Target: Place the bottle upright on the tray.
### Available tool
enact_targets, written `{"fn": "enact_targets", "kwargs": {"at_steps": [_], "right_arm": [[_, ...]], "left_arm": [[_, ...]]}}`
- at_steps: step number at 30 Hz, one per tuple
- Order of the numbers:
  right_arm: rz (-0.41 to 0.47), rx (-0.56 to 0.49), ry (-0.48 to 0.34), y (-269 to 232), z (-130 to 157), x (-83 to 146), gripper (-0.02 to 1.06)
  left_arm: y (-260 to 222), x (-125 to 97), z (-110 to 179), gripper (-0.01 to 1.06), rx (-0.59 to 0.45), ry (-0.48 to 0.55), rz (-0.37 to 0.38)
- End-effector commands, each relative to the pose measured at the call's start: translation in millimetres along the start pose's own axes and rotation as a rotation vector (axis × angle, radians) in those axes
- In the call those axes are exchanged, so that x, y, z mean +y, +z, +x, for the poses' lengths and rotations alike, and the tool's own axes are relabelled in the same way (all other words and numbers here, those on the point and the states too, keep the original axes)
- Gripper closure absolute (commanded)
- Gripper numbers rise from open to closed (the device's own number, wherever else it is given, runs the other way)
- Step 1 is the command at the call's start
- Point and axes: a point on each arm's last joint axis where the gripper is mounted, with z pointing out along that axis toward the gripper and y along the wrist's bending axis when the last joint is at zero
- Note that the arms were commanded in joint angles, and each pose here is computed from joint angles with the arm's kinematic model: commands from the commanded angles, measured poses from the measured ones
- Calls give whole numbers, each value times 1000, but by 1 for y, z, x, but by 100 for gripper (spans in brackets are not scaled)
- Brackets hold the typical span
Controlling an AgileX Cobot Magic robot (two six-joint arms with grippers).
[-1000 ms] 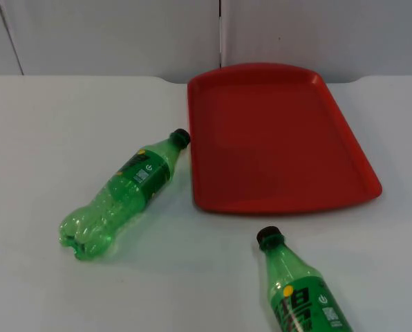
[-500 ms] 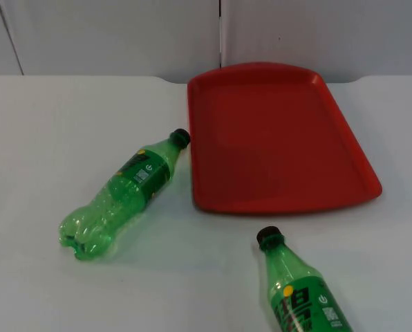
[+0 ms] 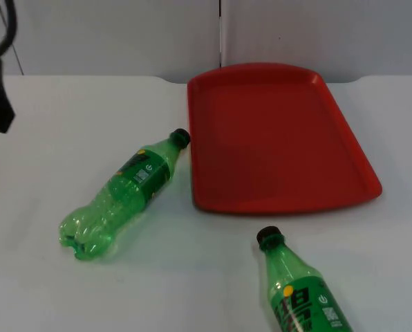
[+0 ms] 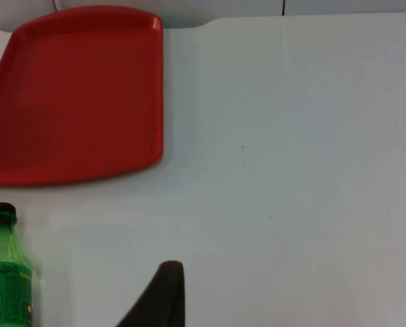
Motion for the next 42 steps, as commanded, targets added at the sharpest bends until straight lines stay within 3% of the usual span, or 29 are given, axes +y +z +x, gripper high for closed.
{"fn": "enact_targets", "kwargs": {"at_steps": [1,30,32,37,42], "right_arm": [[4,-9,6,0,0,0,-1],[2,-9,7,0,0,0,-1],[2,-9,7,0,0,0,-1],[2,-9,7,0,0,0,-1],[2,-9,7,0,0,0,-1]], "left_arm": [[5,-4,-5,0,-20,36,-5],[89,-8,-71,0,76,55,58],[91,-9,-74,0,82,60,70],[106,-18,-87,0,93,90,187],[117,-19,-94,0,112,90,206]]}}
